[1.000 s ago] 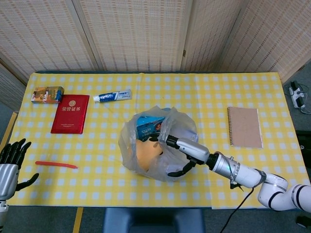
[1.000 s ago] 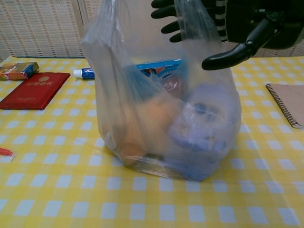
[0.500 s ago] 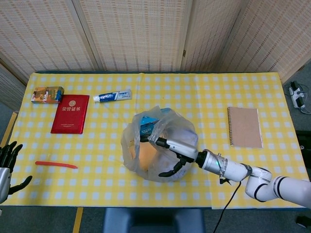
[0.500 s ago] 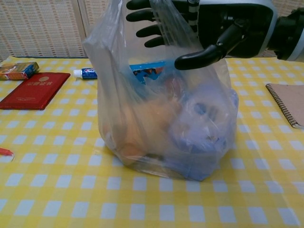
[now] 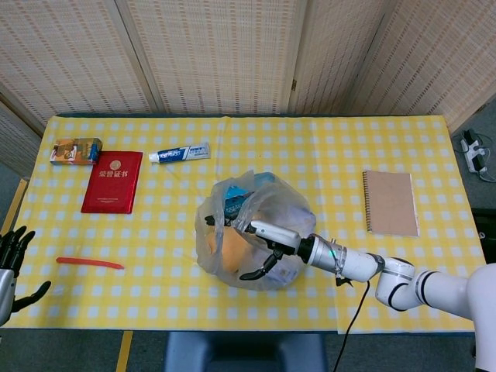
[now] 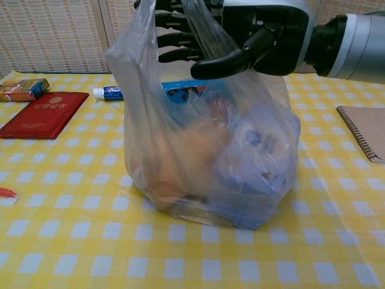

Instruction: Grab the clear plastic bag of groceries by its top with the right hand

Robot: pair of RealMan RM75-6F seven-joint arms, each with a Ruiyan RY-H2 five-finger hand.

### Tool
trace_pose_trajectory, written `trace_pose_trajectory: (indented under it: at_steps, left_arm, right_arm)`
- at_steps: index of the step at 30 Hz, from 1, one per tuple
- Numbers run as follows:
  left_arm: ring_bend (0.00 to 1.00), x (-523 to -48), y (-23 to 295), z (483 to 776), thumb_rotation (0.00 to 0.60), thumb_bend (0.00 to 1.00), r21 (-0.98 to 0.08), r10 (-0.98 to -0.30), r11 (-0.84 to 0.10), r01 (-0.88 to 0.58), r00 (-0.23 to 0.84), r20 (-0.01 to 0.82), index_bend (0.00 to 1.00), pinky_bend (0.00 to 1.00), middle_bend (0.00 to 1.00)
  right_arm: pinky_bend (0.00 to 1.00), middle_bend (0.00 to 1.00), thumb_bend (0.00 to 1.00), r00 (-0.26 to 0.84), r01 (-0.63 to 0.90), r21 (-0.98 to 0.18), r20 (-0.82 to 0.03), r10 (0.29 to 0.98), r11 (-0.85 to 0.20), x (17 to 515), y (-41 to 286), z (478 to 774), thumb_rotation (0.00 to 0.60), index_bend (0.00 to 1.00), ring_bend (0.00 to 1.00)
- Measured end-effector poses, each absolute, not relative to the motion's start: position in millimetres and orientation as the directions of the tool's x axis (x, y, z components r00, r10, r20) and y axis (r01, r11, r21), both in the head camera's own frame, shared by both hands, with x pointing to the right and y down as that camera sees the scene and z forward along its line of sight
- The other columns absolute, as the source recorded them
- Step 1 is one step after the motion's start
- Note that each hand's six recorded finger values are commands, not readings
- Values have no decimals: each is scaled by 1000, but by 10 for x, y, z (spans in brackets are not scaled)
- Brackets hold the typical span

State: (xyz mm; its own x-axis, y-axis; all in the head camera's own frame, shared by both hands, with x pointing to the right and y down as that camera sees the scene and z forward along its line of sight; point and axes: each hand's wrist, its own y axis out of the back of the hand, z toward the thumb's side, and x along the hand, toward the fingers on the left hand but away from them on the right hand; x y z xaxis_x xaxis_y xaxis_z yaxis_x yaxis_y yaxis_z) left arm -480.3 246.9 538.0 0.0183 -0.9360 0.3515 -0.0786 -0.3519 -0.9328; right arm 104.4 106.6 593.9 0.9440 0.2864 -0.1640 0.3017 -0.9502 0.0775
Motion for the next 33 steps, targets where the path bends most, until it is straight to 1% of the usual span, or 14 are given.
trace_pose_trajectory:
  at_steps: [5,11,20,27,33]
  left_arm:
    - [64,-4803,2470,5372,600,227,-933,-937,-350,-79,19,350,25,36,75]
    - [64,-4805,2471,5369,600,227,-933,-937,-350,-79,19,350,22,35,75]
    - [64,-4809,2477,5381,600,227,-932,-935,-355,-75,15,355,18,36,75]
    - [64,-4819,2475,5375,600,227,-932,-935,-353,-77,13,354,16,36,75]
    - [64,-4827,2482,5359,600,226,-934,-937,-350,-77,9,350,15,36,75]
  right_arm:
    - [0,0,250,948,305,128,-133,288,-944,1029,1049,5878,600,0,0]
    - [0,0,250,954,294,152,-114,278,-944,994,1046,5834,600,0,0]
    - [0,0,249,962,266,166,-103,251,-950,838,1018,5819,600,0,0]
    - [0,0,248,964,262,238,-105,244,-935,766,976,5823,600,0,5]
    - [0,0,247,968,251,270,-100,232,-930,678,939,5821,600,0,17]
